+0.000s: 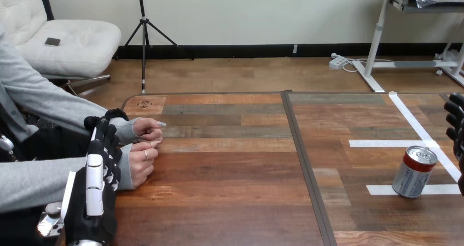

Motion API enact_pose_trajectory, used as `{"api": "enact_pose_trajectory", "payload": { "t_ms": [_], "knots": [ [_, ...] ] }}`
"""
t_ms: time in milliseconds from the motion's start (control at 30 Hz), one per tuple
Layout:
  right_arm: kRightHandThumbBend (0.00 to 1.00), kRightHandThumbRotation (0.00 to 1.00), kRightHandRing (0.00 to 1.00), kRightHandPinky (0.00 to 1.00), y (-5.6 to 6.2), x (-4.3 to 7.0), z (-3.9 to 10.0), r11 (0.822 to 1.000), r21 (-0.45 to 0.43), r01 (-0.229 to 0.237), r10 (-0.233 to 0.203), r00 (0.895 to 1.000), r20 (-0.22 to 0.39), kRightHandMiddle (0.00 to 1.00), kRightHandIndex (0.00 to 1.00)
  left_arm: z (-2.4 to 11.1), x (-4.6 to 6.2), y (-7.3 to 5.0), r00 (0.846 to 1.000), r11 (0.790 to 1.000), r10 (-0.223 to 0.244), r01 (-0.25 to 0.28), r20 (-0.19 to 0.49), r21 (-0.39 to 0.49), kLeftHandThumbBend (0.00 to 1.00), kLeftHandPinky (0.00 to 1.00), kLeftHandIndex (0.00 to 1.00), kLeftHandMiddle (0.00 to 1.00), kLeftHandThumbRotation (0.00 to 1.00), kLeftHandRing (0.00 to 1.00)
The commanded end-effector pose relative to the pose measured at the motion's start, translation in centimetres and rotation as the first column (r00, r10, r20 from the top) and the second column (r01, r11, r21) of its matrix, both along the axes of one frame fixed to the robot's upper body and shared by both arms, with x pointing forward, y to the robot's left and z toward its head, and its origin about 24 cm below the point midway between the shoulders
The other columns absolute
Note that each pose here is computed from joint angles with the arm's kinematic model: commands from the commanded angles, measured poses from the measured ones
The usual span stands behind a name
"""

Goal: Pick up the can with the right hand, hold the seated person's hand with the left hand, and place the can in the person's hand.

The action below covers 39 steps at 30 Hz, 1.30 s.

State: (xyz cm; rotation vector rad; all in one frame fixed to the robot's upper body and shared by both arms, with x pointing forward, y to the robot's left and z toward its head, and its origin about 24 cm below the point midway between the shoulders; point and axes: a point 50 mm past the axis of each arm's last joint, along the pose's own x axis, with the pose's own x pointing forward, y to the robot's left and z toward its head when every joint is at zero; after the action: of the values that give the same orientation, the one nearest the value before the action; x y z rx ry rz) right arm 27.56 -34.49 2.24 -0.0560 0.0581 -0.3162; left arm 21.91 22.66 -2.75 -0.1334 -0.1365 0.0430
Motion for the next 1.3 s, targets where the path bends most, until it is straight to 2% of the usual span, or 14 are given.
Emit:
{"api": "enact_pose_trajectory", "payload": {
  "t_ms": [0, 367, 567, 667, 700, 767, 867, 967, 1167, 1267],
  "knots": [
    [1.0, 1.0, 0.97, 0.99, 0.4, 1.4, 1.5, 1.0, -0.018, -0.009, 0.01, 0.998, 0.06, 0.93, 0.91, 1.9, 1.4, 0.1, 0.996, 0.999, -0.018, 0.016, 0.084, 0.033, 0.53, 1.0, 0.98, 0.99, 1.0, 1.0],
    [0.97, 0.99, 0.96, 0.97, 0.7, 1.1, 0.6, 1.0, -0.01, -0.016, 0.017, 1.0, 0.02, 0.93, 0.92, 1.9, 1.5, 0.0, 0.996, 1.0, -0.018, 0.016, 0.092, 0.025, 0.51, 1.0, 0.97, 0.98, 1.0, 1.0],
    [0.95, 0.92, 0.96, 0.99, 0.8, 0.9, 0.1, 1.0, 0.014, -0.023, 0.023, 1.0, 0.001, 0.93, 0.91, 1.9, 1.5, 0.0, 0.996, 1.0, -0.022, 0.02, 0.089, 0.022, 0.51, 1.0, 0.97, 0.98, 1.0, 1.0],
    [0.88, 0.88, 0.95, 0.99, 0.9, 0.9, -0.3, 0.999, 0.05, -0.021, 0.022, 1.0, -0.017, 0.92, 0.9, 1.9, 1.4, -0.1, 0.996, 0.999, -0.021, 0.019, 0.088, 0.026, 0.51, 1.0, 0.97, 0.98, 1.0, 1.0],
    [0.78, 0.81, 0.95, 0.99, 0.9, 0.9, -0.4, 0.997, 0.068, -0.02, 0.021, 1.0, -0.021, 0.92, 0.9, 1.9, 1.4, -0.1, 0.996, 1.0, -0.019, 0.017, 0.088, 0.026, 0.51, 1.0, 0.97, 0.99, 1.0, 1.0],
    [0.72, 0.76, 0.96, 1.0, 1.0, 0.9, -0.6, 0.996, 0.081, -0.021, 0.024, 0.999, -0.031, 0.92, 0.9, 1.9, 1.4, -0.1, 0.996, 1.0, -0.015, 0.012, 0.088, 0.027, 0.5, 1.0, 0.97, 0.99, 1.0, 1.0],
    [0.64, 0.67, 0.96, 1.0, 1.1, 0.7, -0.8, 0.998, 0.054, -0.028, 0.031, 0.998, -0.052, 0.92, 0.9, 1.9, 1.4, -0.2, 0.996, 1.0, -0.013, 0.011, 0.089, 0.024, 0.5, 1.0, 0.97, 0.99, 1.0, 1.0],
    [0.61, 0.62, 0.95, 0.99, 1.2, 0.6, -1.1, 0.999, 0.01, -0.034, 0.035, 0.996, -0.087, 0.92, 0.9, 1.9, 1.4, -0.2, 0.996, 1.0, -0.016, 0.014, 0.093, 0.023, 0.5, 1.0, 0.97, 0.99, 1.0, 1.0],
    [0.76, 0.57, 0.94, 0.96, 1.4, 0.4, -1.5, 0.995, -0.083, -0.048, 0.035, 0.988, -0.149, 0.91, 0.89, 2.0, 1.4, -0.1, 0.996, 0.999, -0.019, 0.016, 0.09, 0.033, 0.49, 1.0, 0.97, 0.99, 1.0, 1.0],
    [0.86, 0.55, 0.93, 0.94, 1.5, 0.4, -1.7, 0.995, -0.088, -0.049, 0.034, 0.987, -0.157, 0.9, 0.89, 2.0, 1.4, -0.1, 0.996, 0.999, -0.017, 0.014, 0.091, 0.033, 0.49, 1.0, 0.97, 0.98, 1.0, 1.0]
  ]
}}
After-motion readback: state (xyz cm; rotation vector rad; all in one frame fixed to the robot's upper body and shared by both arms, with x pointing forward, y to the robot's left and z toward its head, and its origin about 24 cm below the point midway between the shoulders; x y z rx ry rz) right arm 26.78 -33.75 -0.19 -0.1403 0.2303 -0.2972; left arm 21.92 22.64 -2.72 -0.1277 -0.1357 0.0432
